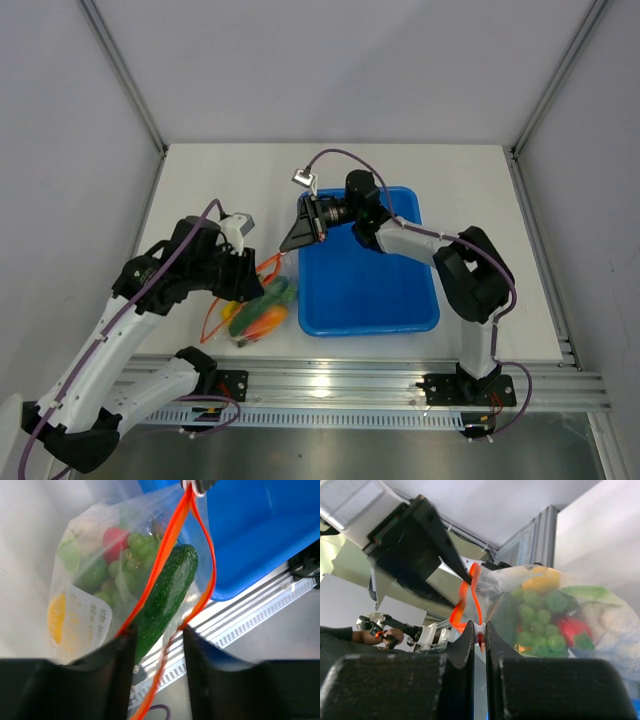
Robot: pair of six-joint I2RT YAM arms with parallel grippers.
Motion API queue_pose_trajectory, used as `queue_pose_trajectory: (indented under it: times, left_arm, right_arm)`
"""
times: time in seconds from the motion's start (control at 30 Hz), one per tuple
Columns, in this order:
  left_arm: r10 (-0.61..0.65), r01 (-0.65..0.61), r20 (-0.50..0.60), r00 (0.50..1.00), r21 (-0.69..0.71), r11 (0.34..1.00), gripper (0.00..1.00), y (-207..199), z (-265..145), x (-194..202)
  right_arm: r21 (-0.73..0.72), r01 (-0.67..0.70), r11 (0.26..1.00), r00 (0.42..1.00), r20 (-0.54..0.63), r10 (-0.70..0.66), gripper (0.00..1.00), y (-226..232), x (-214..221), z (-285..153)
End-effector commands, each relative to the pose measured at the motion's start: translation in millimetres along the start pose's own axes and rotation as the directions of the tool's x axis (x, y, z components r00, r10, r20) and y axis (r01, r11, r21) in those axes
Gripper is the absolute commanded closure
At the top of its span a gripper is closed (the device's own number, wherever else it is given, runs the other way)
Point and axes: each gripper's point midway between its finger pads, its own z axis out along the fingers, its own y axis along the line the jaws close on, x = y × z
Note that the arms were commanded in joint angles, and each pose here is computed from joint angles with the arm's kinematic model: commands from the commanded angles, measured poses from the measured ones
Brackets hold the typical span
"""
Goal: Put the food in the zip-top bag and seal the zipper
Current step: Adjust the zipper food storage bag at the center of the board, then zip the zipper food storage bag at the center of the board.
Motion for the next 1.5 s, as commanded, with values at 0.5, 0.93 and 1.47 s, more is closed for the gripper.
queue_pose_trajectory:
  times: [0.5, 0.93, 1.47]
  left_arm:
    - [0.032, -0.040, 0.242, 0.970, 0.026, 0.999, 0.01, -19.8, -9.7, -90.8]
    - [0.093, -0.104, 0.070, 0.993, 0.183, 0.978, 0.02, -35.0, 39.4, -67.1]
    - [0.014, -0.013, -0.010, 1.000, 0.147, 0.989, 0.64, -22.7, 43.4, -31.1]
  right_arm:
    - [0.180, 0.019, 0.983, 1.000, -0.007, -0.018, 1.00, 8.3, -10.5, 1.3]
    - [0.150, 0.032, 0.988, 0.999, 0.004, -0.033, 1.00, 23.1, -14.0, 0.0]
    - [0.138, 0.020, 0.990, 0.999, 0.033, -0.024, 1.00, 27.6, -19.3, -7.9]
